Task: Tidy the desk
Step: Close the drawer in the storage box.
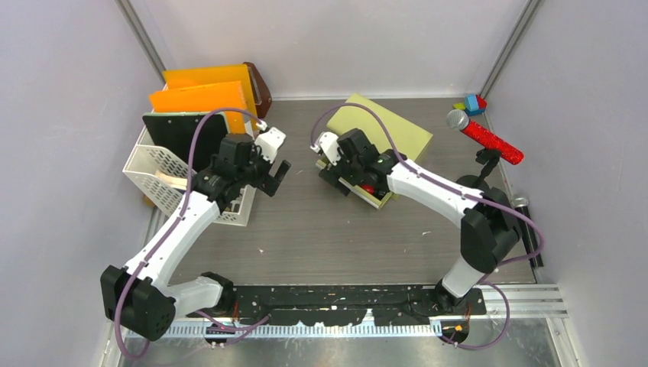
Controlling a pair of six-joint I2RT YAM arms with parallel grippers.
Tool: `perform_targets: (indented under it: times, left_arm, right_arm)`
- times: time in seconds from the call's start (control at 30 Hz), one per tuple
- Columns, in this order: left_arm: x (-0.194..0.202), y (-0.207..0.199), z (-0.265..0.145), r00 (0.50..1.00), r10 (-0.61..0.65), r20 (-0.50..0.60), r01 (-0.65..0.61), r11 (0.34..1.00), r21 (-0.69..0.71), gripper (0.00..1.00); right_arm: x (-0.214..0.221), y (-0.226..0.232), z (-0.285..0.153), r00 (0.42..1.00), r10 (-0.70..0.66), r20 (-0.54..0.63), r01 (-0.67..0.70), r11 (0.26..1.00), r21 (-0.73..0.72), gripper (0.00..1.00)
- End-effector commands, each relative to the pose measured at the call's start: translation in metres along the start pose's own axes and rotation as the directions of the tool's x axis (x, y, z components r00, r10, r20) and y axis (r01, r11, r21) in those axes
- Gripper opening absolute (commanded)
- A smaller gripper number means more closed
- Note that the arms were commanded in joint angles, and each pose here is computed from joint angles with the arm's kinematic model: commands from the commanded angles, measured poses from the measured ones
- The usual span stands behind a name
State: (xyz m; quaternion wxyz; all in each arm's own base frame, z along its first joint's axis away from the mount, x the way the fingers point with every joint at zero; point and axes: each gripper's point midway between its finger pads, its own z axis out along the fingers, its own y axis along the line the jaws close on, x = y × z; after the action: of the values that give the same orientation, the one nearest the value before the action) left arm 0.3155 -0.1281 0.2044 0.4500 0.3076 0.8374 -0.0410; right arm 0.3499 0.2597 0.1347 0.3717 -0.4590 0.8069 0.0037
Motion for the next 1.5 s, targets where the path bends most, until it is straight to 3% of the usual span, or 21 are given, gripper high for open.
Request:
perform_targets:
  times: [0.0, 0.27, 0.57, 0.8, 1.03, 1.47]
  left_arm:
    - [-0.025, 0.017, -0.012, 0.994, -0.041, 0.103, 0.048, 0.997, -0.068, 1.0]
    - [-0.026, 0.038, -0.02, 0.987, -0.093, 0.128, 0.112, 0.982, -0.149, 1.0]
    - [-0.021, 0.037, -0.017, 0.989, -0.095, 0.11, 0.11, 0.984, -0.142, 1.0]
    - [-0.02, 0.035, -0.018, 0.989, -0.091, 0.12, 0.107, 0.985, -0.135, 1.0]
    - [-0.018, 0.035, -0.016, 0.99, -0.084, 0.113, 0.099, 0.986, -0.137, 1.0]
    - [-0.017, 0.037, -0.018, 0.99, -0.077, 0.119, 0.095, 0.984, -0.152, 1.0]
  right_arm:
    - [-0.031, 0.026, -0.034, 0.99, 0.01, 0.143, 0.015, 0.984, -0.176, 0.9]
    - [-0.009, 0.084, -0.049, 0.988, -0.033, 0.151, 0.1, 0.884, -0.457, 0.82]
    - [0.028, 0.115, -0.015, 0.996, -0.092, 0.015, 0.085, 0.837, -0.541, 0.79]
    - [0.036, 0.108, 0.016, 0.994, -0.056, -0.097, 0.005, 0.884, -0.468, 0.79]
    - [0.042, 0.067, 0.039, 0.983, -0.026, -0.183, -0.016, 0.974, -0.224, 0.79]
    - [0.048, 0.014, 0.05, 0.973, 0.004, -0.231, -0.007, 1.0, -0.014, 0.8]
